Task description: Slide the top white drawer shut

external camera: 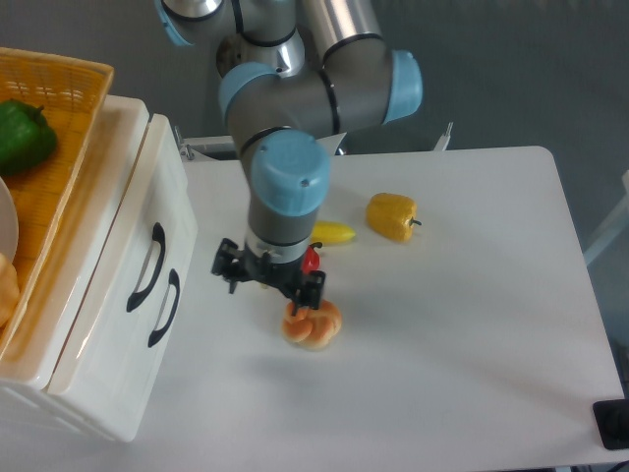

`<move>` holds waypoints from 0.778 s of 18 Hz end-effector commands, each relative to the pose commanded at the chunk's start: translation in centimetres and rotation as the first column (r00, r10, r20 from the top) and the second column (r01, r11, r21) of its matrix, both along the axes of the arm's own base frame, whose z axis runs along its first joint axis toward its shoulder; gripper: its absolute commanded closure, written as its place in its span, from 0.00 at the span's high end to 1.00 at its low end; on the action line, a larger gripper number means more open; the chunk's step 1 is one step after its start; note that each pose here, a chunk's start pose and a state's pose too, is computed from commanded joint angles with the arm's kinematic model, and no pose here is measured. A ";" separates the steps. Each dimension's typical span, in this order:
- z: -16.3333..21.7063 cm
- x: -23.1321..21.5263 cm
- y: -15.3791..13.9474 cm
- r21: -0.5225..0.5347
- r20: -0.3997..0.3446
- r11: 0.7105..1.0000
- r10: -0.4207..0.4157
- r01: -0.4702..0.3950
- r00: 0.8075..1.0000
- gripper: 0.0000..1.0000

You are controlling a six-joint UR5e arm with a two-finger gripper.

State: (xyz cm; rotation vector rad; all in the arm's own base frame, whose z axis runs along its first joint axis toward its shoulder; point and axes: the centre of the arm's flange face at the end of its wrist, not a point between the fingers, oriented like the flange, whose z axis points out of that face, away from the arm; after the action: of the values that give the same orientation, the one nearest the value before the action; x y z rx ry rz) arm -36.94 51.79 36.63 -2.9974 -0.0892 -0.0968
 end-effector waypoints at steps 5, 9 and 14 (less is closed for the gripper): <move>0.3 -3.1 -2.5 -0.094 -0.098 0.978 -0.196 0.187 0.976 1.00; 0.2 -8.0 -7.0 -0.116 -0.107 0.973 -0.211 0.198 0.972 1.00; 1.3 -12.3 -12.7 -0.143 -0.131 0.944 -0.316 0.297 0.940 1.00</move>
State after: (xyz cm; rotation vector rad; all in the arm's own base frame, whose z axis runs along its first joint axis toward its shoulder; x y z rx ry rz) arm -49.24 39.08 37.96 -3.1007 0.4056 0.1097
